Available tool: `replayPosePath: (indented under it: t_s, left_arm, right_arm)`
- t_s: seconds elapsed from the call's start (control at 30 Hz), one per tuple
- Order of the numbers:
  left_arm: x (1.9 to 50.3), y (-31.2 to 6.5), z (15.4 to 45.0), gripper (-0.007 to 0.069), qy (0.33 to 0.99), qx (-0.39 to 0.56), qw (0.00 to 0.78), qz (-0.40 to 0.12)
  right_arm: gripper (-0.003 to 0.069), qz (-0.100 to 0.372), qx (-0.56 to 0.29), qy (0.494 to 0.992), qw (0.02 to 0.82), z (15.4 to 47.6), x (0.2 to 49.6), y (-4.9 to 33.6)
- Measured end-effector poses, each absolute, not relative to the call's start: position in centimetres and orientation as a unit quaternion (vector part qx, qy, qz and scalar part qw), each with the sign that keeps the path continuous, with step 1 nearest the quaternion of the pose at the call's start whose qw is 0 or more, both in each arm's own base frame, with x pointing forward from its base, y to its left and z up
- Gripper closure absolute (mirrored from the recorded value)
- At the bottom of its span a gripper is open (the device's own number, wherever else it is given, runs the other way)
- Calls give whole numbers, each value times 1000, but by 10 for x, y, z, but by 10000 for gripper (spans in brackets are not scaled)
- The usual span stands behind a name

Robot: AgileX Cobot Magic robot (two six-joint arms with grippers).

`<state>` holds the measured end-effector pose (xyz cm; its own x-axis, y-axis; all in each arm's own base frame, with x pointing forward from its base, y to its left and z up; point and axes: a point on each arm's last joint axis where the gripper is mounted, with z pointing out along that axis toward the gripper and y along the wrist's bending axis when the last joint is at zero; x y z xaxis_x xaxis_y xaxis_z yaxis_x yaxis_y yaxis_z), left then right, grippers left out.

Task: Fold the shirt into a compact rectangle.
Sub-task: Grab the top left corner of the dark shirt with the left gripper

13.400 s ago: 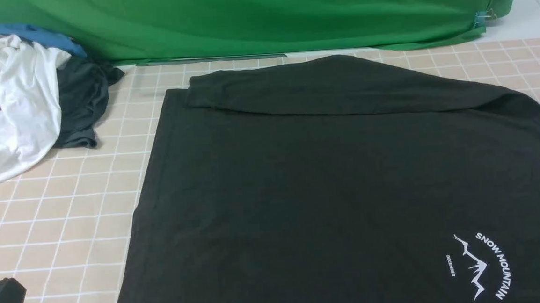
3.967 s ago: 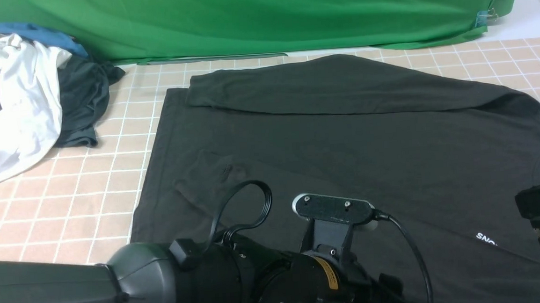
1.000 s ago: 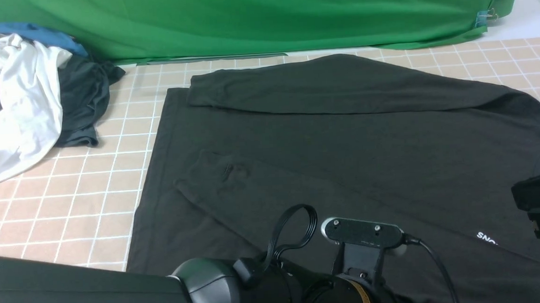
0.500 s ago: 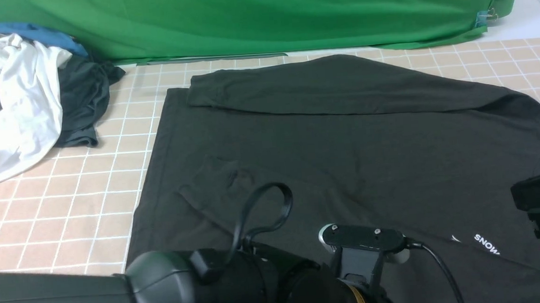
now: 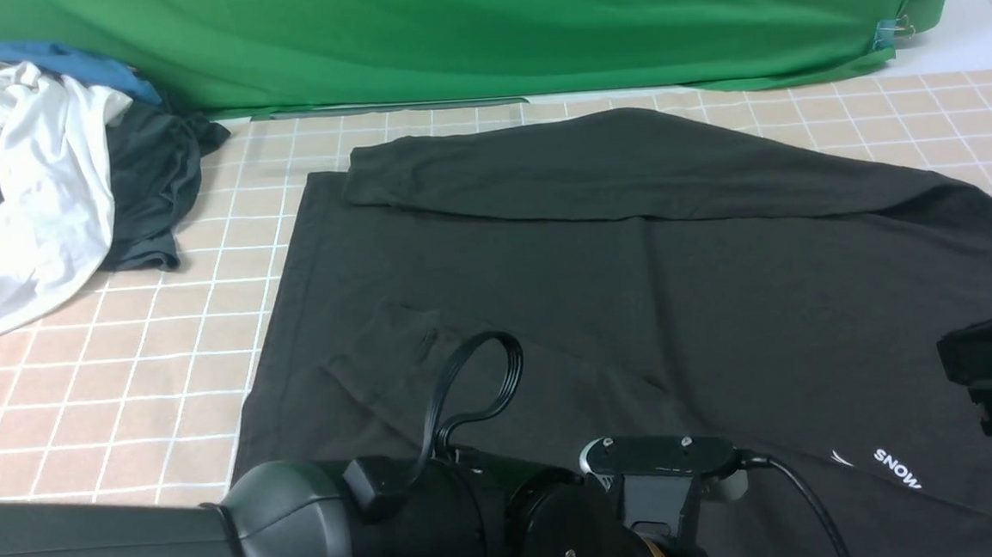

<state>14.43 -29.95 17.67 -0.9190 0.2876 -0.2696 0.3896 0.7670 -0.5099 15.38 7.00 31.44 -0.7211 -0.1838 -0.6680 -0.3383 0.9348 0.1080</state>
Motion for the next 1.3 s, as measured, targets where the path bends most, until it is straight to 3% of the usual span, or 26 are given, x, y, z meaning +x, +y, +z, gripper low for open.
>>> replayPosePath:
  t_s: [0.23,0.37,0.47,0.63,0.7,0.97,1.1,1.3]
  left_arm:
    - [141,-301,182,353,936,183,62,-294]
    - [144,-301,205,303,931,224,59,-282]
    - [157,-293,223,323,938,213,75,-265]
    - [219,-252,238,557,963,111,135,-204]
    - [239,-234,233,597,971,65,129,-192]
    - [291,-155,224,613,981,-27,115,-151]
    - [309,-108,224,613,979,-94,119,-136]
    - [310,-84,222,613,985,-87,96,-117]
  right_arm:
    - [568,112,-142,921,346,314,154,70]
    - [568,112,-142,921,346,315,154,70]
    - [568,112,-142,920,348,315,154,70]
    - [559,112,-142,920,348,315,154,70]
    - [557,112,-142,921,345,314,154,70]
    - [561,85,-163,950,251,303,154,71]
    - [622,62,-189,965,170,290,170,78]
    - [613,29,-210,972,96,254,201,88]
